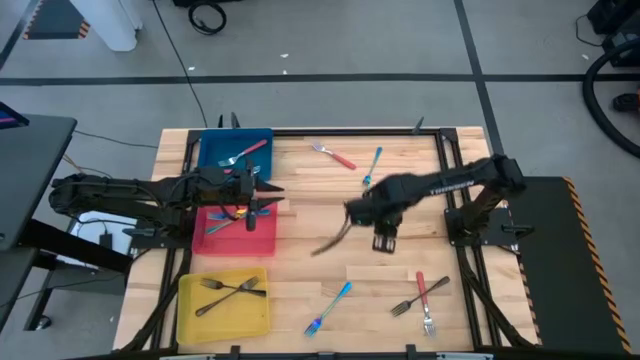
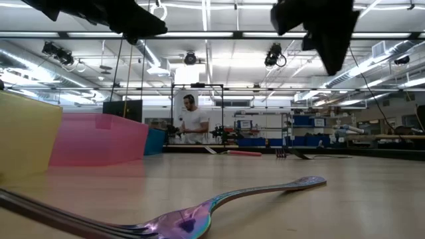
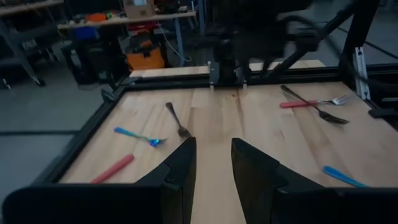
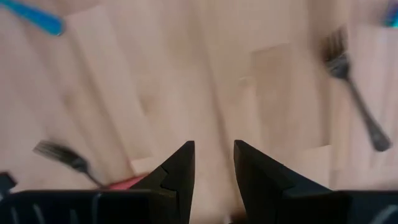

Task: Sort silverware by color (type)
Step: Put the black fork into the yellow bin

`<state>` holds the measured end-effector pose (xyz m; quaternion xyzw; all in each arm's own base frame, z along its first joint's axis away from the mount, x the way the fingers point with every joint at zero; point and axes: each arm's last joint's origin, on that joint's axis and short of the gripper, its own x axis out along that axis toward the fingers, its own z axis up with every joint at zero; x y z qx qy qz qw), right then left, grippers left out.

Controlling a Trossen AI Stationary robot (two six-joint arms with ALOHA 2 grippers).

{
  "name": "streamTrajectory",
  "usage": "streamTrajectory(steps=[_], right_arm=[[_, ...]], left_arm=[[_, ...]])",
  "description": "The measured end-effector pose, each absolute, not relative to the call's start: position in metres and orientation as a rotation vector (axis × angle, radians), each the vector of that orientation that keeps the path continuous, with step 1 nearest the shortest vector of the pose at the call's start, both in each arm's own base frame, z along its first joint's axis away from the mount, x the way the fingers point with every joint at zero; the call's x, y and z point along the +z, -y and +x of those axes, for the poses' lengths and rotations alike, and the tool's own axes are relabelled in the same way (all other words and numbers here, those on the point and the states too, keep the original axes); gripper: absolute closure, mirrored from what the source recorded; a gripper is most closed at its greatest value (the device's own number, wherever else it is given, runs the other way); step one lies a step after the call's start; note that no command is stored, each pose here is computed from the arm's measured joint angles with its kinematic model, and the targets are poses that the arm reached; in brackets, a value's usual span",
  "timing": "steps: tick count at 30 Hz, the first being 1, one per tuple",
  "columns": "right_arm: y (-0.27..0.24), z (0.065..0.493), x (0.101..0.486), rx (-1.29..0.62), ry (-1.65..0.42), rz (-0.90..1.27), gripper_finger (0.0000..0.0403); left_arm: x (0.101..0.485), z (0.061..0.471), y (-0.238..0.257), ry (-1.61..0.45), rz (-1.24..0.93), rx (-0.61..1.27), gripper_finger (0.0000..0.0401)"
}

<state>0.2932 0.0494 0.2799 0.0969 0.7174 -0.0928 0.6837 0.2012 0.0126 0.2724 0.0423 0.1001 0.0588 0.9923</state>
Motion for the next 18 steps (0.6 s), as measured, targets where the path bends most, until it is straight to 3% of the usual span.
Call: streamTrajectory(steps=[18], right_arm=[[-0.161, 0.245, 0.278, -0.379, -1.552, 0.189, 0.0284]], left_arm=[[0.271, 0.201, 0.006, -0.207, 0.057, 0.027, 0.0299]])
